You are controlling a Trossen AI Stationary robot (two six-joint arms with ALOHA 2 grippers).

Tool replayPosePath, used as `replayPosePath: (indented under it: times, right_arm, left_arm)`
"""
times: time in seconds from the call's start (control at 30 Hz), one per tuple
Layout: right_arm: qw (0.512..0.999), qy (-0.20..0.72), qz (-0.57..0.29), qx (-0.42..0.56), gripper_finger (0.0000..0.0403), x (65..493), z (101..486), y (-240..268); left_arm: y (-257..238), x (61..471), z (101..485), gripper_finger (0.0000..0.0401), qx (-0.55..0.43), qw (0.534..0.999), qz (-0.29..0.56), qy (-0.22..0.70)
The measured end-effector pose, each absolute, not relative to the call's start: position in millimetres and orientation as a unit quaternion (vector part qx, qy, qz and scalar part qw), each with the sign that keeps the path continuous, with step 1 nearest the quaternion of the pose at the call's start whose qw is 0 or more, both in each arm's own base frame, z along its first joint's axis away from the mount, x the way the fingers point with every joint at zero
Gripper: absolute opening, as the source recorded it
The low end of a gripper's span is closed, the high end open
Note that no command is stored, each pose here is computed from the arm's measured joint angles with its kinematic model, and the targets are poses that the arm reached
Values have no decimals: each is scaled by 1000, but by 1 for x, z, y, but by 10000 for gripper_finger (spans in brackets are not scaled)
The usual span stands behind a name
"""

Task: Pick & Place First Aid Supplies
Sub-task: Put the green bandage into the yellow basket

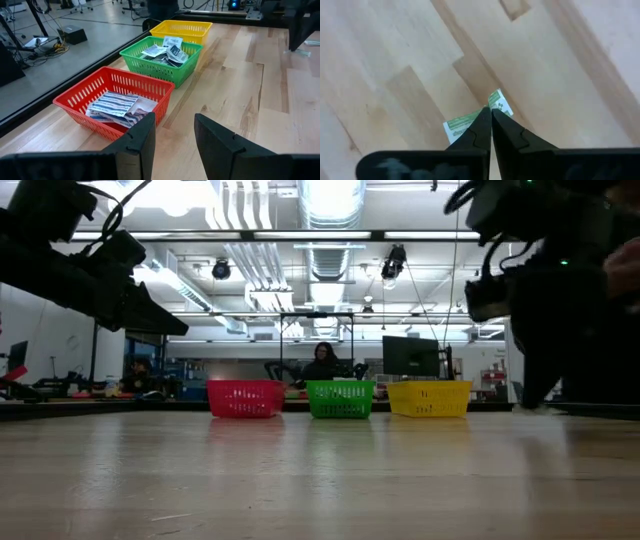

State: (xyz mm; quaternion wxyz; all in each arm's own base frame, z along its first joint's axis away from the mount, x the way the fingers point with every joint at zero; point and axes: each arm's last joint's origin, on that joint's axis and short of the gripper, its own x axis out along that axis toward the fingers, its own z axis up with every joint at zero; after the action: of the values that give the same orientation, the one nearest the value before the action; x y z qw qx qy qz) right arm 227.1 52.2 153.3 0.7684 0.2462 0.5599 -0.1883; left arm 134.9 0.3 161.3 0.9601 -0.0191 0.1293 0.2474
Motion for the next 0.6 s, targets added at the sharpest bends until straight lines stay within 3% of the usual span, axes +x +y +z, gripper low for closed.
replayPosePath:
  times: [0.6]
  right_arm:
    - [869, 434, -129, 199, 8, 280, 236, 9]
  left_arm:
    - [0, 135, 161, 133, -17, 960, 248, 132]
